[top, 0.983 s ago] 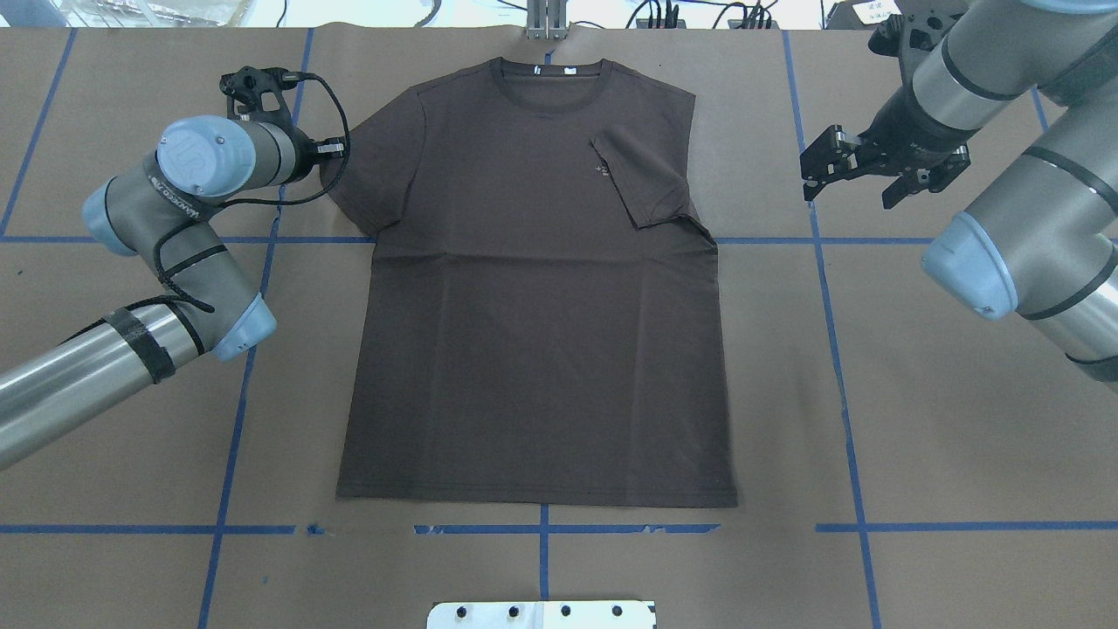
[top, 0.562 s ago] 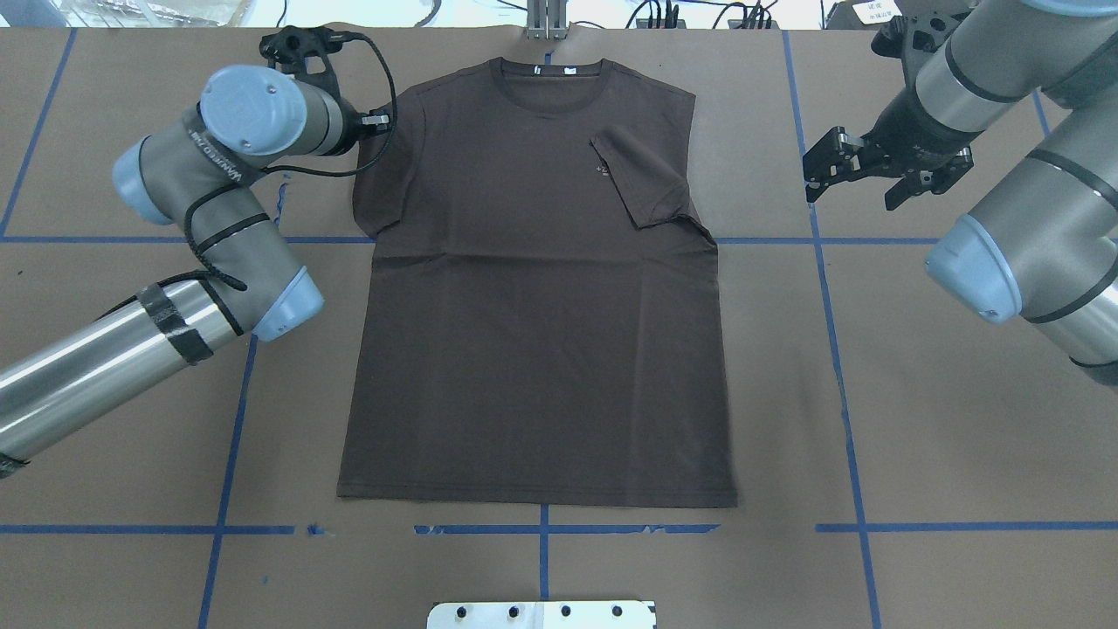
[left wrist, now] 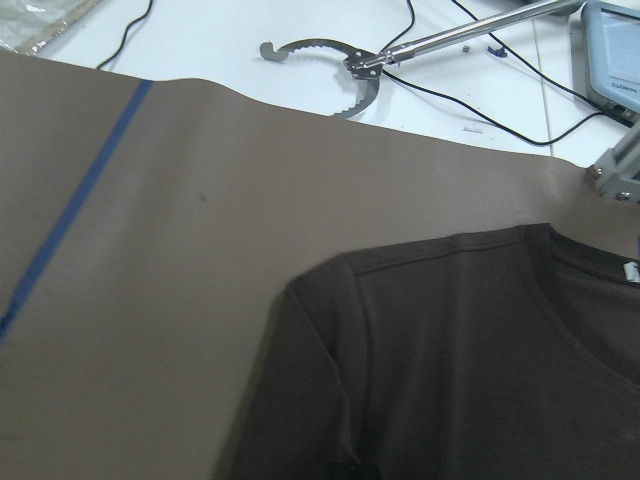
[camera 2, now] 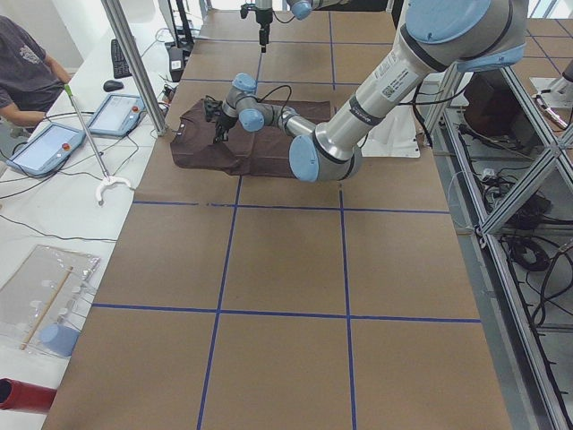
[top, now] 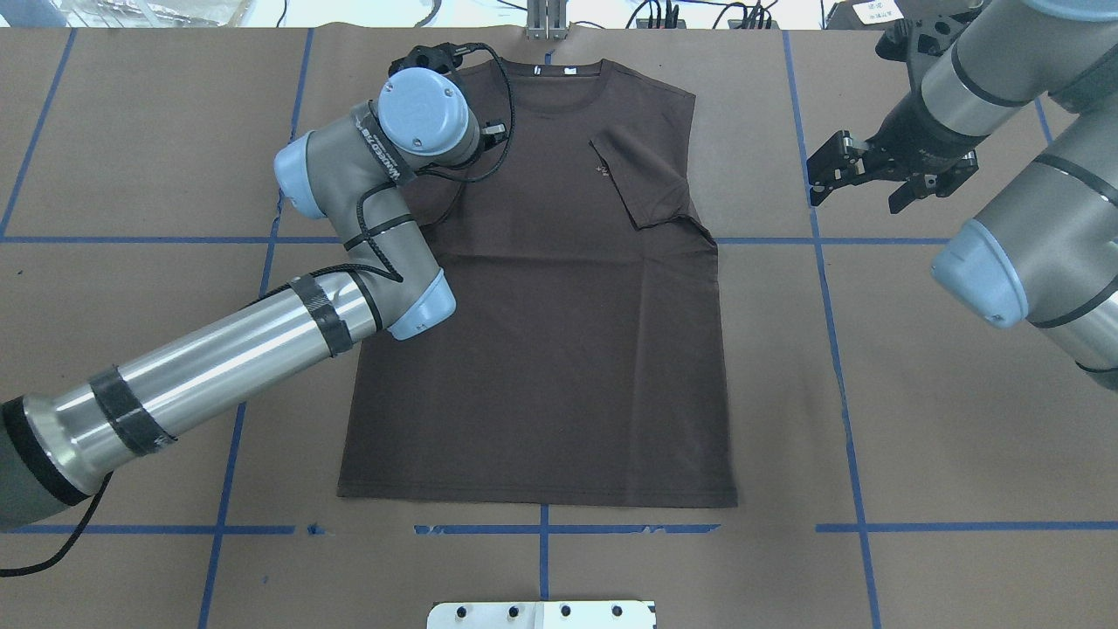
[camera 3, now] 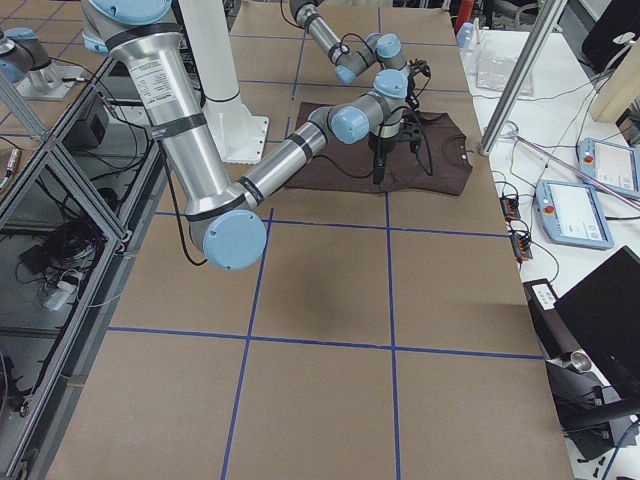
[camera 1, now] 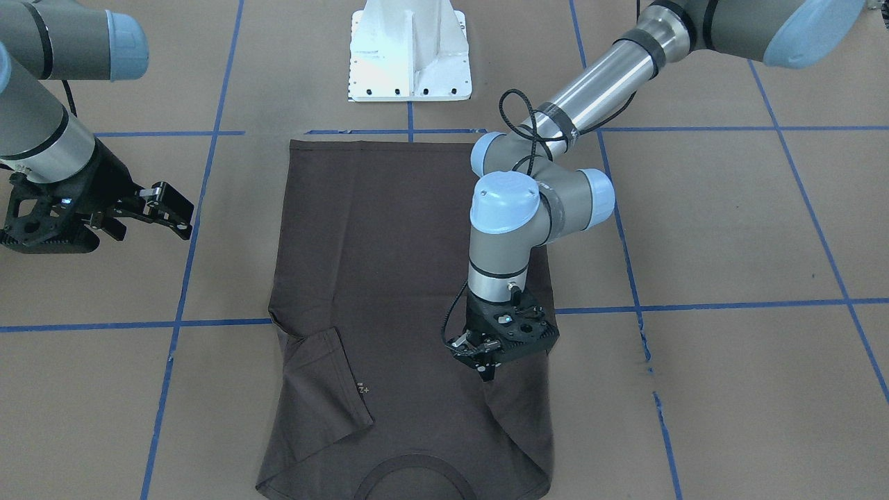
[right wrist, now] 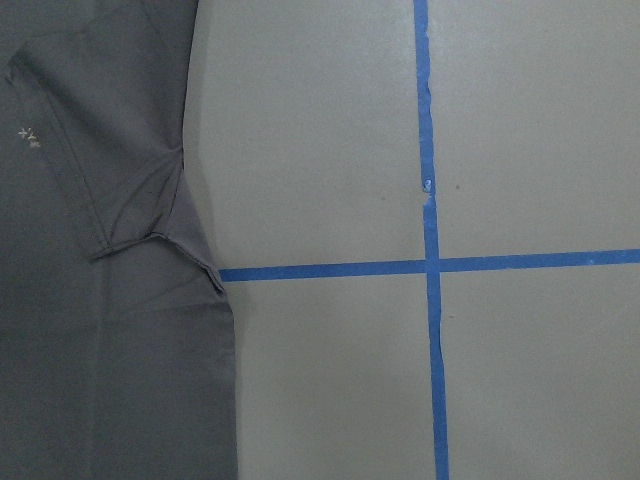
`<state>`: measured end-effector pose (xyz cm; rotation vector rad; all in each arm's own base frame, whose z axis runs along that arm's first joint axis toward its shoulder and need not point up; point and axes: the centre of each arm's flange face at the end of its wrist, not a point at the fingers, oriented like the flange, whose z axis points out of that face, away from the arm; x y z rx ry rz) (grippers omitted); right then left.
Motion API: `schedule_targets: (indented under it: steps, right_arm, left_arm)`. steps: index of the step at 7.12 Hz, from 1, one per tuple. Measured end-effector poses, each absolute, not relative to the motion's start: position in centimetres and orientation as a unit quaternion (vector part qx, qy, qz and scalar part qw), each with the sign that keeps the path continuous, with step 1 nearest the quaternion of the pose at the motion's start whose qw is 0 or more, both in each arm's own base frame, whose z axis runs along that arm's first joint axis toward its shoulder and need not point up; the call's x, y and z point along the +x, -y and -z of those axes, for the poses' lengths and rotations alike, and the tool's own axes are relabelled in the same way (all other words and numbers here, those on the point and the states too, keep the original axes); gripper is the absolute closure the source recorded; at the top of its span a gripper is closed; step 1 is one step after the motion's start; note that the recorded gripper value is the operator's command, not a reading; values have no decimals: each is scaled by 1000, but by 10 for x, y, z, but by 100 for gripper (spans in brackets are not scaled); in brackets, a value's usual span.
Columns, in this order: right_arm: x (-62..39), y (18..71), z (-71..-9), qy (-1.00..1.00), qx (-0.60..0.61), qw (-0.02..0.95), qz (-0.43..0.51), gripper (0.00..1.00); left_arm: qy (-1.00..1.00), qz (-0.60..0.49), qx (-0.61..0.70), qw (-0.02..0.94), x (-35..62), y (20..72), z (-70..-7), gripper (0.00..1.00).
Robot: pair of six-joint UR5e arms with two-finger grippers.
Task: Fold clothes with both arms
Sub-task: 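Grasp the sleeve nearest the left gripper and fold it across the chest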
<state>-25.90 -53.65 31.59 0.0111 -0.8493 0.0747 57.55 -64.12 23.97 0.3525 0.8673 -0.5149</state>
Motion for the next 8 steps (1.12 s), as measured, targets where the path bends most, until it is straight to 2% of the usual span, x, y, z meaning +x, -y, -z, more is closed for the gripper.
schedule_targets:
  steps: [4,6,8]
  right_arm:
    - [-260,536,-315,413,4,910,-38,0]
    - [-260,536,-314,413,5,910,-38,0]
    - [-261,535,-313,414,5,910,-37,0]
  left_arm:
    - [-436,260,159,847,599,639,-224,100]
    - [-446,268,156,839,602,640,-220,1]
    - [-447,249,165,843,601,638,-220,0]
